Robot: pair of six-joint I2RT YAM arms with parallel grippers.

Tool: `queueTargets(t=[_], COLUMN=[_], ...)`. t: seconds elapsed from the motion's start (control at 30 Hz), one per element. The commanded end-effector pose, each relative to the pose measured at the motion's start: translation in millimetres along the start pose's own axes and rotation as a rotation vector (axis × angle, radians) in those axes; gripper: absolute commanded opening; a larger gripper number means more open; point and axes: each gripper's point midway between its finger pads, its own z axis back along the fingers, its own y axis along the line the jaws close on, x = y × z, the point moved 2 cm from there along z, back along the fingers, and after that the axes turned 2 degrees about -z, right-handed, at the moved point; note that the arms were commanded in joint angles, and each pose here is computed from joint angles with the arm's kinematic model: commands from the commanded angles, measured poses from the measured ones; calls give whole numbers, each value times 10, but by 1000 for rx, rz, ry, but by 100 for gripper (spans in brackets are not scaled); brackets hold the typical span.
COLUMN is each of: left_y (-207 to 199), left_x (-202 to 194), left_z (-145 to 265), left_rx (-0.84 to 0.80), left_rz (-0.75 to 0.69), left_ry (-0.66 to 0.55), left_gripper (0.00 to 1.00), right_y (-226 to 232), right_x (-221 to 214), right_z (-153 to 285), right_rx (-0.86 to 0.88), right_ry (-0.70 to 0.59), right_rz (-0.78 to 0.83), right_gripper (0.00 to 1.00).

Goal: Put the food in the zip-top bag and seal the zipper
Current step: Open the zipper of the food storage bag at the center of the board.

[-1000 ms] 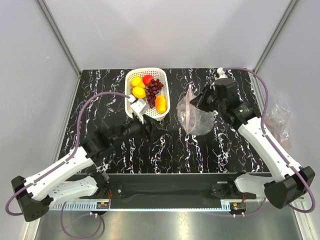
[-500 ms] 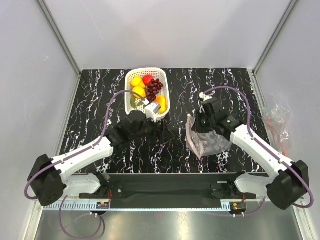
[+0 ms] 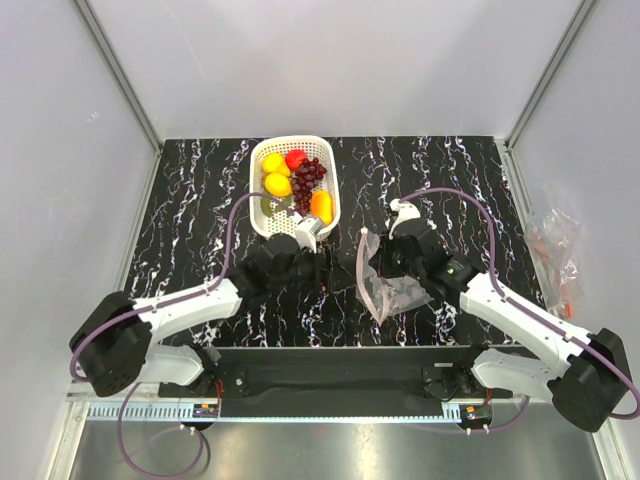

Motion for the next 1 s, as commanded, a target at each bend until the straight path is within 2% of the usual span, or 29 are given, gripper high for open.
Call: queueTargets(t=[0.0,0.13,0.3,0.37,0.47,0.8,0.97], left_y=[-247,-249,-258,-283,-281,-261,-227], left_x=[158,212,242,265,247,291,266], left_z=[-96,-155,-264,-287,-360,-489,-601], left_rx=[-107,-117,-130,-146,-152,-128,-127], left_rz=[55,93,112,109,116,106,104], left_ry=[-83,-120,-120,-125,-105,-93,-75], left_gripper=[77,65,58,49,42,36,42], right_y=[60,67,105,116,124,179,161], right_x=[272,305,280,277,268,224,148], right_z=[28,32,-11,-21,-19,-29,3], right_rx=[-11,-15,-11,-14,-18,-5,5], right_ry=[-167,-202,-192,-195,-197,-193,-188], right_rz=[-39,-47,-40,-40,-37,-32,-48], right_gripper=[0,0,0,0,0,0,0])
